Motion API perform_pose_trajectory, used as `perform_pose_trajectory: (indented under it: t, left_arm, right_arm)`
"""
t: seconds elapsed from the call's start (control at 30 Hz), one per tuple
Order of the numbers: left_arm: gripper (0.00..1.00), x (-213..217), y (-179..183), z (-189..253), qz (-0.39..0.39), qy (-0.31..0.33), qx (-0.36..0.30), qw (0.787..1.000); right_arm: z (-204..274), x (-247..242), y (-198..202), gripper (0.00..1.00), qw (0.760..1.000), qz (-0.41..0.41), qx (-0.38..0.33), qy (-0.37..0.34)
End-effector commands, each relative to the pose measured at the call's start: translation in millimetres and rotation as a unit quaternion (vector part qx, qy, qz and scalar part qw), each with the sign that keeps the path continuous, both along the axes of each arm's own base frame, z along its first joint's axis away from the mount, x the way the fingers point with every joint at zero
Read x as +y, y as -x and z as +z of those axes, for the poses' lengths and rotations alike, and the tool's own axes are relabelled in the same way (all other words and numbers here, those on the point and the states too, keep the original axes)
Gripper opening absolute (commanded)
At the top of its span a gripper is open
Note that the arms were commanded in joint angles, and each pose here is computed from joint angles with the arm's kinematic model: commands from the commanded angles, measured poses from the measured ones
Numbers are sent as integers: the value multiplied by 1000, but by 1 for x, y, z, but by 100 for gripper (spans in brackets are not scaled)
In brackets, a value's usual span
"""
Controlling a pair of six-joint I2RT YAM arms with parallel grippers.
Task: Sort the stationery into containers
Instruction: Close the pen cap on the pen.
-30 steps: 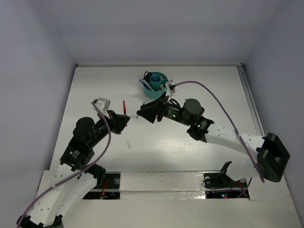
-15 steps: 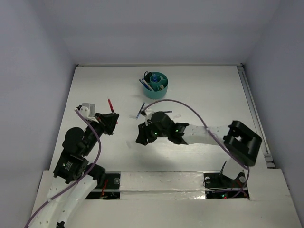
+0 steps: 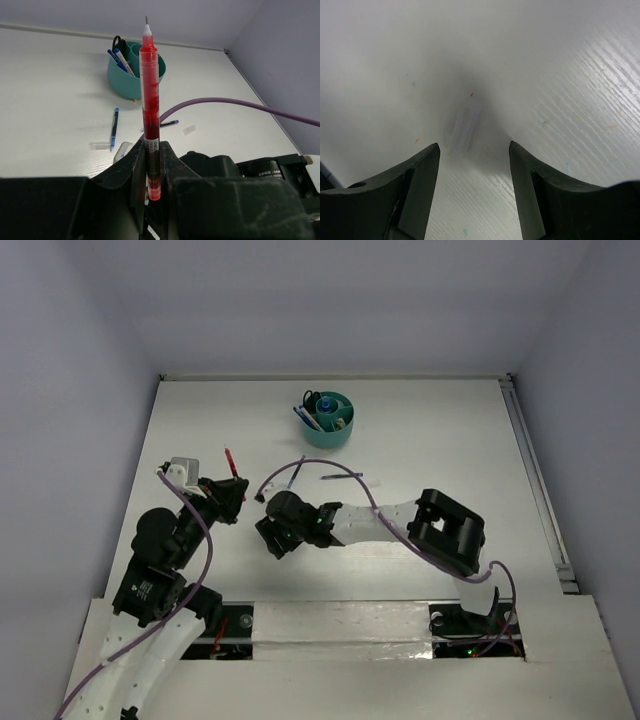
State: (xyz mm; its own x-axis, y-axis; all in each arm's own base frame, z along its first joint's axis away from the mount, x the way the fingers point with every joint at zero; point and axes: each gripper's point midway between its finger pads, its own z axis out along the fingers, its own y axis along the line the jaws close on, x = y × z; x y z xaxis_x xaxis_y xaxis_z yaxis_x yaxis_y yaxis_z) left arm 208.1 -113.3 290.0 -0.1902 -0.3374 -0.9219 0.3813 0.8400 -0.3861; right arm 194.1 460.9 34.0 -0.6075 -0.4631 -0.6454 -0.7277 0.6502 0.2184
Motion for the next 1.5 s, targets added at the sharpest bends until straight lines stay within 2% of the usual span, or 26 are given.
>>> perform_pose_trajectory:
  t: [0.0,0.2,0.4,0.7,0.73,0.77,0.8,0.83,0.87,0.97,1.0,1.03,1.07,1.1,1.13,1.27,1.47]
  left_arm:
    - [0,1,0,14,1,8,-23,1000]
    - [0,2,-1,14,0,7,-24,1000]
    - [0,2,-2,13,-1,7,-23,1000]
    - [0,2,-2,13,-2,7,-24,1000]
    - [0,2,-2,13,-3,7,-24,1000]
    - [0,1,-2,14,-4,7,-24,1000]
    - [0,0,-2,14,-7,7,-25,1000]
    - [0,0,-1,14,-8,7,-25,1000]
    - [0,2,-2,14,-4,7,-25,1000]
    - [0,1,-2,14,-6,8,-26,1000]
    - [0,1,-2,14,-7,7,-25,1000]
    - [0,1,-1,15,-7,8,-27,1000]
    - [0,1,-1,15,-7,8,-28,1000]
    - [0,1,0,15,-9,8,-29,1000]
    - [0,2,1,17,-7,10,-33,999]
    - [0,3,1,17,-4,11,-32,999]
    - [0,2,1,17,-5,11,-33,999]
  right_arm:
    - [-4,-4,-7,63,998,-1,-48,50]
    - [-13,-15,-14,61,993,-14,-78,88]
    - [-19,-44,-37,44,980,-82,-115,139]
    - [-6,-42,-53,34,985,-119,-95,82]
    - [-4,-42,-58,30,985,-127,-90,73]
    - [-2,-38,-55,16,987,-124,-81,62]
    - [4,-37,-57,7,987,-135,-72,44]
    - [7,-34,-56,1,988,-136,-66,32]
    - [8,-30,-53,0,989,-131,-59,18]
    - [20,-18,-37,0,993,-113,-25,-37]
    - [15,-24,-30,4,993,-114,-12,-36]
    - [23,-25,-27,10,993,-110,-8,-49]
    - [24,-21,-16,27,994,-96,1,-59]
    - [22,-23,-11,34,994,-94,14,-62]
    - [23,-10,3,51,993,-72,40,-85]
    - [10,5,7,59,992,-56,61,-92]
    - [4,28,0,60,993,-41,63,-93]
